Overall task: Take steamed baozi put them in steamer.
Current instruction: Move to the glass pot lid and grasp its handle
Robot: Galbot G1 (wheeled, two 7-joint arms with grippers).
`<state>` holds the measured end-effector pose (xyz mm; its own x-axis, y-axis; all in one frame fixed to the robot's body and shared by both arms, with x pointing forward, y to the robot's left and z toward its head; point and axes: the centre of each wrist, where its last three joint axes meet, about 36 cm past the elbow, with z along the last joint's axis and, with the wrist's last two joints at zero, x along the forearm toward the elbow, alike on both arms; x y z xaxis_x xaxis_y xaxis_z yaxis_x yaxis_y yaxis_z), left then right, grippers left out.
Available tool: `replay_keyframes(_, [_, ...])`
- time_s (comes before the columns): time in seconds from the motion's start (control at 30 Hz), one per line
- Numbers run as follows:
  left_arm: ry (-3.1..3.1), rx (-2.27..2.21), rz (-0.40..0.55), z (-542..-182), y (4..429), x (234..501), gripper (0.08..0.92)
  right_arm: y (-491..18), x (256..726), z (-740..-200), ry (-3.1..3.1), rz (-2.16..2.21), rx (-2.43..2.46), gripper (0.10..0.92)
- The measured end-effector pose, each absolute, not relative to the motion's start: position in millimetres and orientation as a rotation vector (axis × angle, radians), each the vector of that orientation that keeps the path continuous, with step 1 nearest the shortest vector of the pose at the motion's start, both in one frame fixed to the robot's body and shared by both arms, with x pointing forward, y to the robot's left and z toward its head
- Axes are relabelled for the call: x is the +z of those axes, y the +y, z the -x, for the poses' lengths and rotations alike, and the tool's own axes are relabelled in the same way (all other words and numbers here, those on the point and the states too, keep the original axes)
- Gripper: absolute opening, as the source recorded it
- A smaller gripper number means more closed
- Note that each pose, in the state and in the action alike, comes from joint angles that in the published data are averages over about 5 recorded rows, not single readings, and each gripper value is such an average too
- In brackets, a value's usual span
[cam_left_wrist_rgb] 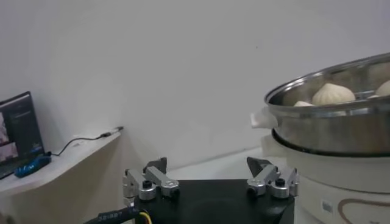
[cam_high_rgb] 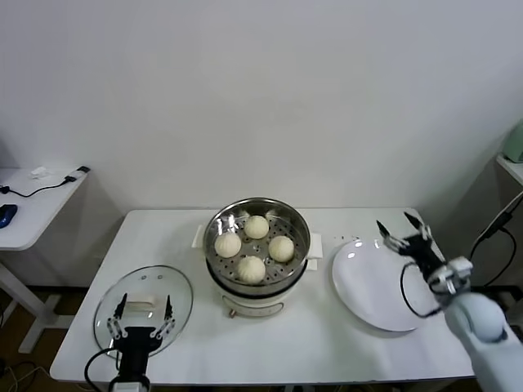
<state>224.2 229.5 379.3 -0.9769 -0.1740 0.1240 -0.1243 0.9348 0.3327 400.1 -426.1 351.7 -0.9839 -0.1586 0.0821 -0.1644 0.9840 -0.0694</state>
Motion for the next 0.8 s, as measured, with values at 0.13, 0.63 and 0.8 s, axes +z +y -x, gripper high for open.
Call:
replay_keyframes(0.13, [-2.957,-0.577,-0.248,-225.7,234.6,373.9,0.823,-418.7,325.7,-366.0,-3.070,-0.160,0.039,0.823])
replay_keyframes(0.63, [-2.672,-1.764,-0.208,-226.5,299.4,297.7,0.823,-377.6,274.9,-297.0,-3.060,0.016,-0.155,0.823])
replay_keyframes(0.8, [-2.513,-1.976,-0.142,-227.2,319.6,271.6,0.823,-370.9,270.3,-285.0,-3.056,0.044,-0.186,0.823])
